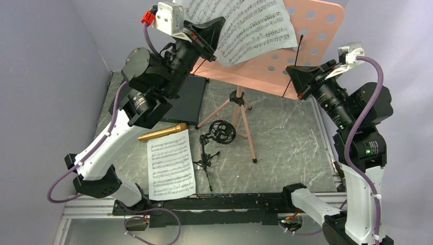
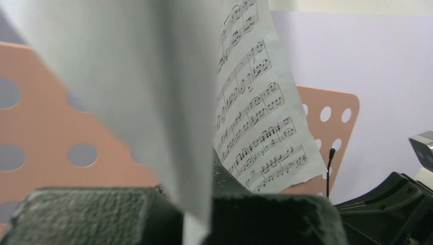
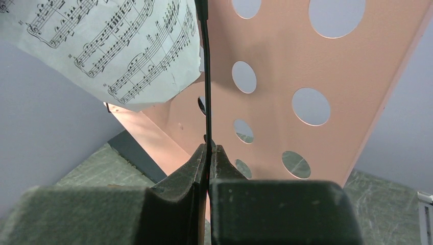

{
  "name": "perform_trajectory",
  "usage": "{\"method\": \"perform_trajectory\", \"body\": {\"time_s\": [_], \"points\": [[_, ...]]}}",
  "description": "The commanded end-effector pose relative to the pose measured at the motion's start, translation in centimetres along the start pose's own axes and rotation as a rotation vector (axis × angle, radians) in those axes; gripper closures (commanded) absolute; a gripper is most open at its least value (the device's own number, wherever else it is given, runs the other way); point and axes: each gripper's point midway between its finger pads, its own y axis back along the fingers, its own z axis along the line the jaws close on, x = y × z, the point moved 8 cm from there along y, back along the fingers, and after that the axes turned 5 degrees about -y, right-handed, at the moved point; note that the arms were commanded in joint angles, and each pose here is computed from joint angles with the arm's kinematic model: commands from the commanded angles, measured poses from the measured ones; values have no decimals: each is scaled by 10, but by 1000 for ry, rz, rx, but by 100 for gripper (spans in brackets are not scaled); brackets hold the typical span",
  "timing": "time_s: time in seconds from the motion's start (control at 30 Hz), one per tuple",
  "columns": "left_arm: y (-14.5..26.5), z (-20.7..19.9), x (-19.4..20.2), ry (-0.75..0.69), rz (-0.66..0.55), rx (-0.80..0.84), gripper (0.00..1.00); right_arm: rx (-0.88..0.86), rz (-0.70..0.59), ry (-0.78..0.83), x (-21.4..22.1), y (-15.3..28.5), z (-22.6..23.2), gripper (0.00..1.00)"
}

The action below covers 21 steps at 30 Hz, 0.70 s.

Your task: Set up the instrument practice props

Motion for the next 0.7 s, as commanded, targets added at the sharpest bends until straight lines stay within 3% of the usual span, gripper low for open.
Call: {"method": "perform_trajectory", "body": {"time_s": [0.0, 0.67], "points": [[9, 10, -27, 54, -83, -91, 97, -6, -94, 13, -17, 7, 5, 100], [-3, -1, -9, 98, -42, -34, 97, -95, -116, 50, -18, 10, 14, 100]]}}
